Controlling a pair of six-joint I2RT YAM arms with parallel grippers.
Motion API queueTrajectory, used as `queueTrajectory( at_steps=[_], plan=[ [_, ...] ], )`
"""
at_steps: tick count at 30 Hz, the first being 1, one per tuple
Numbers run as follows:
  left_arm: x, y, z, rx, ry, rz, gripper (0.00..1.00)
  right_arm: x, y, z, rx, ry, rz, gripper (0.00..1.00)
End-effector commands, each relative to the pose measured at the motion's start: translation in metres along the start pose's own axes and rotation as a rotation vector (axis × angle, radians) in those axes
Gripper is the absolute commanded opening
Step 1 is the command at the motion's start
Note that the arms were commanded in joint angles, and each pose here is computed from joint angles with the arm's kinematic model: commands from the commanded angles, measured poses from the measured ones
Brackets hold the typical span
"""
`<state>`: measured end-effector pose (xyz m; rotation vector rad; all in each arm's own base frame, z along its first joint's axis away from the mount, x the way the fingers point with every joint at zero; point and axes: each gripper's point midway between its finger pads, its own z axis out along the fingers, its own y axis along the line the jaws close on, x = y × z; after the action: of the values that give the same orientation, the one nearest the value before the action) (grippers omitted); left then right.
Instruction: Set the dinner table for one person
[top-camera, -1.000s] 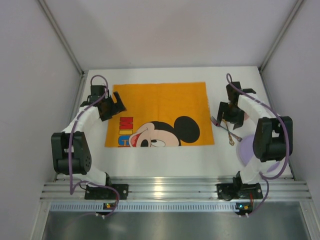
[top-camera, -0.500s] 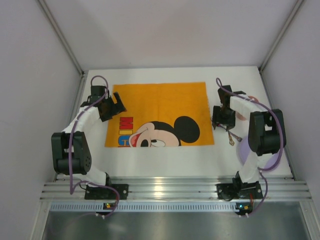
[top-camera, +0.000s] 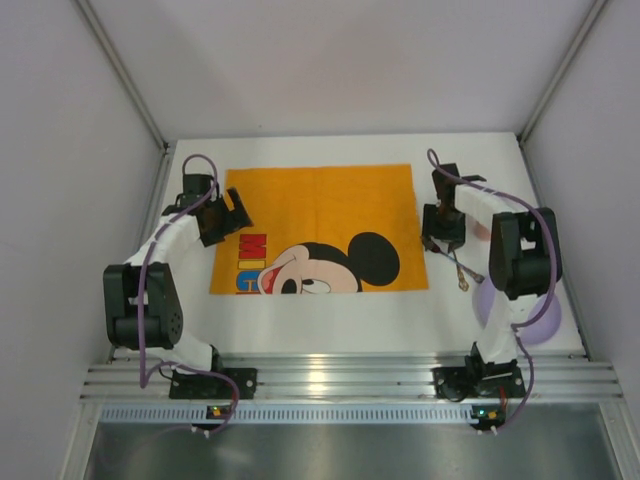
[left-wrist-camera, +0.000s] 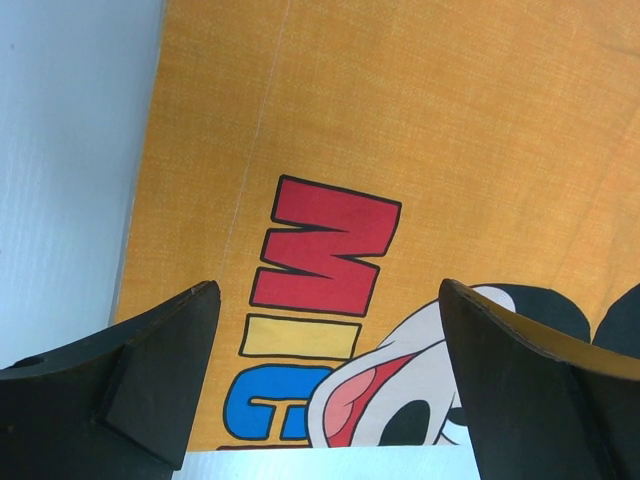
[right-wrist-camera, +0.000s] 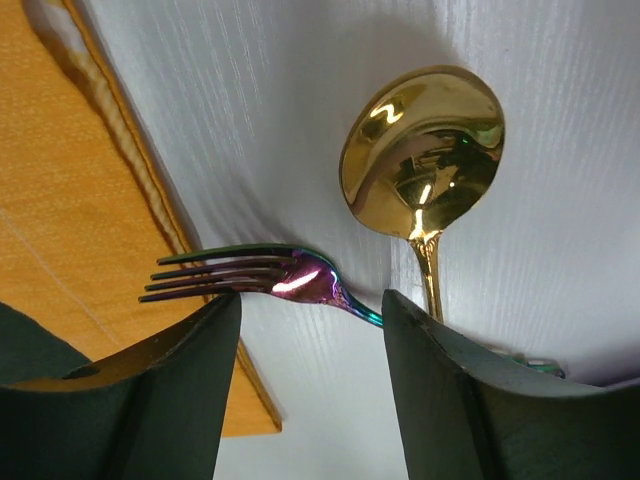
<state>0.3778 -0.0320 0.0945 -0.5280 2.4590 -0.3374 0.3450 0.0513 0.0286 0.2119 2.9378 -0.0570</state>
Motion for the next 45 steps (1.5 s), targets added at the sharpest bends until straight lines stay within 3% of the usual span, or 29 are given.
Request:
queueTrajectory(
  at_steps=[1, 7, 14, 23, 28, 30, 34, 37, 41, 45],
  plan=[
    [-0.007, -0.004, -0.007, 0.014, -0.045, -0.003, 0.96, -0.002, 0.005, 0.01, -0.012, 0.014, -0.013, 0.59],
    [-0.01, -0.003, -0.009, 0.004, -0.059, -0.012, 0.96, 0.015, 0.004, 0.014, -0.021, 0.043, -0.005, 0.56],
    [-0.003, -0.004, -0.005, 0.009, -0.058, -0.059, 0.95, 0.045, -0.004, 0.005, -0.003, 0.059, -0.004, 0.4],
    [-0.003, -0.009, -0.011, 0.019, -0.072, -0.07, 0.94, 0.071, -0.007, 0.0, 0.021, 0.083, -0.01, 0.39],
    [0.0, -0.007, -0.018, 0.009, -0.071, -0.058, 0.94, 0.072, -0.008, 0.009, 0.045, 0.103, -0.018, 0.17],
    [0.001, -0.005, -0.022, 0.003, -0.071, -0.047, 0.94, 0.07, -0.007, 0.014, 0.058, 0.114, -0.026, 0.0],
    [0.001, -0.004, -0.031, -0.003, -0.082, -0.03, 0.94, 0.067, -0.013, 0.018, 0.134, 0.112, -0.051, 0.0],
    [0.001, -0.004, -0.038, -0.001, -0.091, -0.021, 0.95, 0.052, -0.01, 0.0, 0.174, 0.054, -0.069, 0.0],
    [0.002, -0.008, -0.045, 0.026, -0.097, -0.003, 0.96, 0.014, 0.021, -0.053, 0.096, -0.08, -0.055, 0.0],
    [0.009, -0.051, -0.055, 0.248, -0.085, 0.074, 0.97, 0.0, 0.083, -0.104, -0.104, -0.138, -0.056, 0.0]
  ],
)
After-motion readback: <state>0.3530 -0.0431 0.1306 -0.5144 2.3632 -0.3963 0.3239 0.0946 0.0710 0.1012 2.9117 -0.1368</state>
